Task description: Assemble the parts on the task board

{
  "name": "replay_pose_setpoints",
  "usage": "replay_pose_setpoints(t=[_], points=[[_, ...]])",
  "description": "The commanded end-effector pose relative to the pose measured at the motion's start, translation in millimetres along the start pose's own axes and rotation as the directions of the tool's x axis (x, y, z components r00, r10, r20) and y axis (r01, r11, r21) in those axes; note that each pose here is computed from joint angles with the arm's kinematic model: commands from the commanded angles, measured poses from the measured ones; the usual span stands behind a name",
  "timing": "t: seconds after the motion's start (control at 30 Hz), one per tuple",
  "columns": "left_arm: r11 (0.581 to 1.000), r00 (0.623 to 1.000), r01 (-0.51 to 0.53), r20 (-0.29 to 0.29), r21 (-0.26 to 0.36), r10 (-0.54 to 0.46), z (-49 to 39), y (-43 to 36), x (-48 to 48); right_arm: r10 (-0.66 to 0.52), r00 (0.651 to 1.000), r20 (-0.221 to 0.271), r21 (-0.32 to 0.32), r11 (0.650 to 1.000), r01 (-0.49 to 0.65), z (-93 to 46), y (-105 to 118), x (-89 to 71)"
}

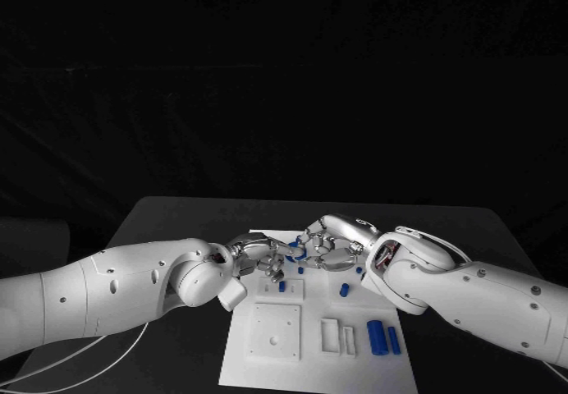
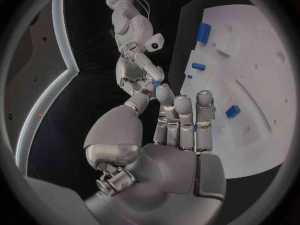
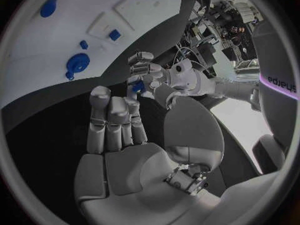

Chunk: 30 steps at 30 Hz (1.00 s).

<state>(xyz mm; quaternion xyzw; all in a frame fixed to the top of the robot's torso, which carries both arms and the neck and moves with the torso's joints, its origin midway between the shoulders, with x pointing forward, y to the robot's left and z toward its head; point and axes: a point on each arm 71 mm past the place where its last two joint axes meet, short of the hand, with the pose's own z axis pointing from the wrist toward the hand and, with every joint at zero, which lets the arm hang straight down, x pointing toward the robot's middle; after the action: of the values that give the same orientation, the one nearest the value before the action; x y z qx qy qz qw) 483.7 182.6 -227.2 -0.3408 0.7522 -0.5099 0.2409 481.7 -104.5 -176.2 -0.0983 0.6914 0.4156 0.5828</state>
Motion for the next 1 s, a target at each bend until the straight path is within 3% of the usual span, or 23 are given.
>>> replay_pose_setpoints(t=[0.03, 0.5, 0.83, 1.0], points=[[0.999, 1.0, -0.005, -0.022, 0.032, 0.006, 0.2, -3.1, 3.3, -0.003, 1.0, -0.01, 0.018, 1.0, 0.003, -1.1, -4, 0.2], [0.994, 0.994, -0.096, 0.06, 0.057, 0.092, -0.4, -5.5, -0.8, 0.015, 0.997, 0.075, 0.036, 0.999, -0.018, -3.3, -12, -7.7], [0.986, 0.976, -0.168, 0.143, 0.015, 0.164, -1.8, -3.6, -8.7, 0.075, 0.982, 0.171, 0.041, 0.996, -0.083, -13.6, -26, -20.1], [0.969, 0.95, -0.246, 0.19, -0.033, 0.247, -6.0, -1.7, -14.7, 0.092, 0.975, 0.204, 0.082, 0.99, -0.11, -22.7, -43, -27.9]])
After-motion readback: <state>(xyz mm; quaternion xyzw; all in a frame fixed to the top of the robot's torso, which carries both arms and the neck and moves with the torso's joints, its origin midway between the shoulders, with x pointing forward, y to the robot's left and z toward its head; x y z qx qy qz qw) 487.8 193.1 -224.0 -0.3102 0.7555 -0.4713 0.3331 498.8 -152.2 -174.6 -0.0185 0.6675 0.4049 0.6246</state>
